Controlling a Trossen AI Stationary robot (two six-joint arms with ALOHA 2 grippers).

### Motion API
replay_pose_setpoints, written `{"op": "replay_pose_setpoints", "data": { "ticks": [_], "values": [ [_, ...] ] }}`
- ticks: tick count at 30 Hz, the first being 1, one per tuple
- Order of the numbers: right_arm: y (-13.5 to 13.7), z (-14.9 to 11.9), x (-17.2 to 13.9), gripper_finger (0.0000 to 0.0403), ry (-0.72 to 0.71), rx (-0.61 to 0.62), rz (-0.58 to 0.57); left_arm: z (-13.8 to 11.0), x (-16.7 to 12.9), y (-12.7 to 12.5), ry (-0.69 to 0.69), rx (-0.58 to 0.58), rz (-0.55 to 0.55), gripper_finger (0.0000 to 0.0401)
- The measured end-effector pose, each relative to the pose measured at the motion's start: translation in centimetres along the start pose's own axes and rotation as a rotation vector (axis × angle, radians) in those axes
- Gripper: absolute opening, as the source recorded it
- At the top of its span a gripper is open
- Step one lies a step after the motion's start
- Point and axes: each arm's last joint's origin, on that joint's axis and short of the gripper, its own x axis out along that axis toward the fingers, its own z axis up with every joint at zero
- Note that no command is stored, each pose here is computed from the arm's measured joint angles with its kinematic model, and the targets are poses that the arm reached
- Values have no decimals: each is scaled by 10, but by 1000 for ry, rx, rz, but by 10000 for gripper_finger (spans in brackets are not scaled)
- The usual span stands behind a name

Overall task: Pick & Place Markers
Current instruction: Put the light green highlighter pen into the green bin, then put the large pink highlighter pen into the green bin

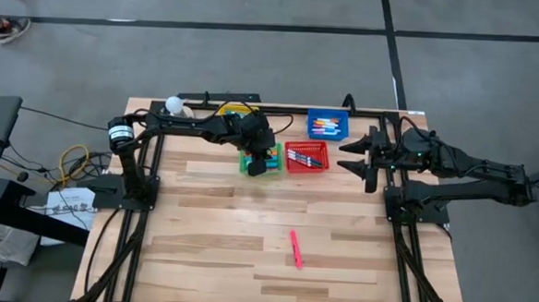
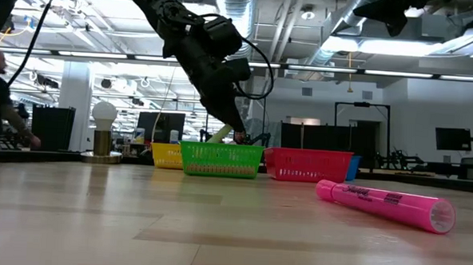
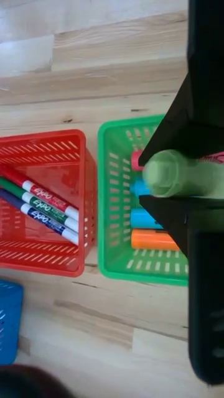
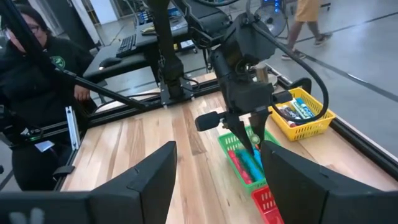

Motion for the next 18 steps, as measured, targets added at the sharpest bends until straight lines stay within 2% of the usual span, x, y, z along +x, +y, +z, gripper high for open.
{"op": "replay_pose_setpoints", "data": {
  "ticks": [18],
  "values": [
    [0, 0, 0, 221, 1, 5, 1, 2, 1, -3, -12, 7, -3, 126]
  ]
}}
